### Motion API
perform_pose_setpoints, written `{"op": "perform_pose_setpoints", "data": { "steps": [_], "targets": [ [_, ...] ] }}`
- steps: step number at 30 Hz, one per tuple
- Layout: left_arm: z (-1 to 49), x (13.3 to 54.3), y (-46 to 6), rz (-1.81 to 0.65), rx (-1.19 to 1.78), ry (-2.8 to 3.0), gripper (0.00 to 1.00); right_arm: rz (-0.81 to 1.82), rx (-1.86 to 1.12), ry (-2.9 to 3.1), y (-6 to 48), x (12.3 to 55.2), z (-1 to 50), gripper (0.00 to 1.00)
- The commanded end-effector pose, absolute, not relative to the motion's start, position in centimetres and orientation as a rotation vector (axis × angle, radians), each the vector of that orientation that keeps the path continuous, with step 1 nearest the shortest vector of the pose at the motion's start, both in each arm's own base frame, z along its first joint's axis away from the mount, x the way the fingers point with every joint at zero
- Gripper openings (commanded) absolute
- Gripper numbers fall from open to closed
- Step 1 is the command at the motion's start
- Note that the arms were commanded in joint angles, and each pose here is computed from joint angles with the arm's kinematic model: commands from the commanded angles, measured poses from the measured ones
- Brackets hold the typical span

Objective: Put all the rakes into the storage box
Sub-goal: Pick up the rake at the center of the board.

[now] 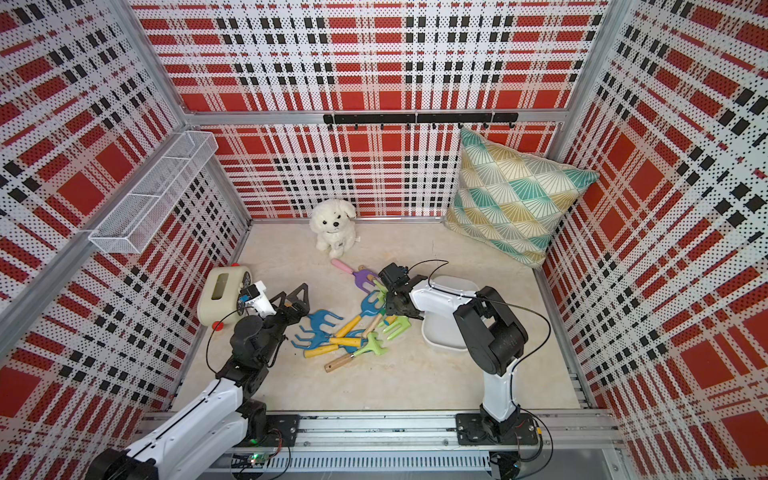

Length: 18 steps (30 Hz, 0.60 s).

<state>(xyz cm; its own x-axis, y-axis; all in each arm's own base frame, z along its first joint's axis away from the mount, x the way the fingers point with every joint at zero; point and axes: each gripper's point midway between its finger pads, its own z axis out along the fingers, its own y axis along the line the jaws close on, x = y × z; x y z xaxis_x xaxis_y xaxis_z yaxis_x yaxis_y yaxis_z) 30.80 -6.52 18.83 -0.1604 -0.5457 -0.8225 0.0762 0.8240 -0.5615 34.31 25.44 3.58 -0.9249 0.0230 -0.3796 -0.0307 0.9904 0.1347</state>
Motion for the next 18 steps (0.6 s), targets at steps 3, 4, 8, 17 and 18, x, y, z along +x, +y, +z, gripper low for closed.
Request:
{"op": "perform_pose_setpoints", "data": {
  "steps": [3, 4, 8, 17, 18],
  "targets": [
    [18.8, 30.8, -6.0, -0.556, -0.392, 1.649, 0.99, 0.169, -0.023, 2.747, 26.0, 34.4, 3.0, 0.48],
    [18.8, 30.8, -6.0, -0.557, -0.393, 1.649, 0.99, 0.166, -0.027, 2.747, 26.1, 34.4, 2.9, 0.46],
    [18.8, 30.8, -5.9, -0.557, -0.394, 1.647, 0.99, 0.156, -0.029, 2.744, 25.9, 34.5, 3.0, 0.41],
    [18.8, 30.7, -5.9, -0.56, -0.395, 1.644, 0.99, 0.131, -0.01, 2.693, 25.2, 34.8, 5.2, 0.21],
    [18.8, 30.7, -5.9, -0.559, -0.396, 1.645, 0.99, 0.123, -0.003, 2.674, 25.0, 35.0, 5.8, 0.21]
  ]
}}
